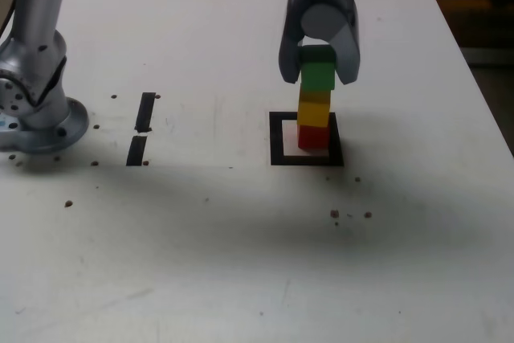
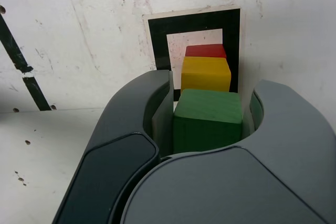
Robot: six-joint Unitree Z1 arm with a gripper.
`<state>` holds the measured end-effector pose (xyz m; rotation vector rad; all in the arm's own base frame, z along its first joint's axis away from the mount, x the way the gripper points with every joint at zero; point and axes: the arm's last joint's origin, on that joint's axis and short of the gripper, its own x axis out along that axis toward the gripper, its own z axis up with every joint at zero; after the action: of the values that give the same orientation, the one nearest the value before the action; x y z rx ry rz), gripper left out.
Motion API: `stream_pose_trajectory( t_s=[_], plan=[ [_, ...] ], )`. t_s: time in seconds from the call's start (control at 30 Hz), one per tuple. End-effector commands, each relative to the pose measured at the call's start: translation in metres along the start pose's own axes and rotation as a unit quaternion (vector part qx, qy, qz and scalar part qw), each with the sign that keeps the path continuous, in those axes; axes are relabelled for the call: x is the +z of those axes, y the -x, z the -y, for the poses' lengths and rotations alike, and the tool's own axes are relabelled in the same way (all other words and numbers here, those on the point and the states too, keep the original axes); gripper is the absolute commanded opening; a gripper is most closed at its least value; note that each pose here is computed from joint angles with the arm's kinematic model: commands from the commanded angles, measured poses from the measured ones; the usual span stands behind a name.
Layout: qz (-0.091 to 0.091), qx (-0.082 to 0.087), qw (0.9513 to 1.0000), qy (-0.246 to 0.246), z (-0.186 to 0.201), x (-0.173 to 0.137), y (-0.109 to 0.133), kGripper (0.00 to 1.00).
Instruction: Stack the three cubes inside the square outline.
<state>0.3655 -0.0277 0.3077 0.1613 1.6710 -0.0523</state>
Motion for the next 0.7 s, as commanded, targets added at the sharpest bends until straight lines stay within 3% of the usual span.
stream_pose_trajectory(
  t_s=[0.0, 0.37, 0.67],
  plan=[
    [-0.002, 0.001, 1.0, 0.0, 0.0, 0.001, -0.001, 0.21],
    [-0.018, 0.001, 0.9998, -0.004, 0.0, 0.003, -0.009, 0.41],
    [-0.033, -0.001, 0.9994, -0.008, 0.0, 0.005, -0.018, 0.47]
  ],
)
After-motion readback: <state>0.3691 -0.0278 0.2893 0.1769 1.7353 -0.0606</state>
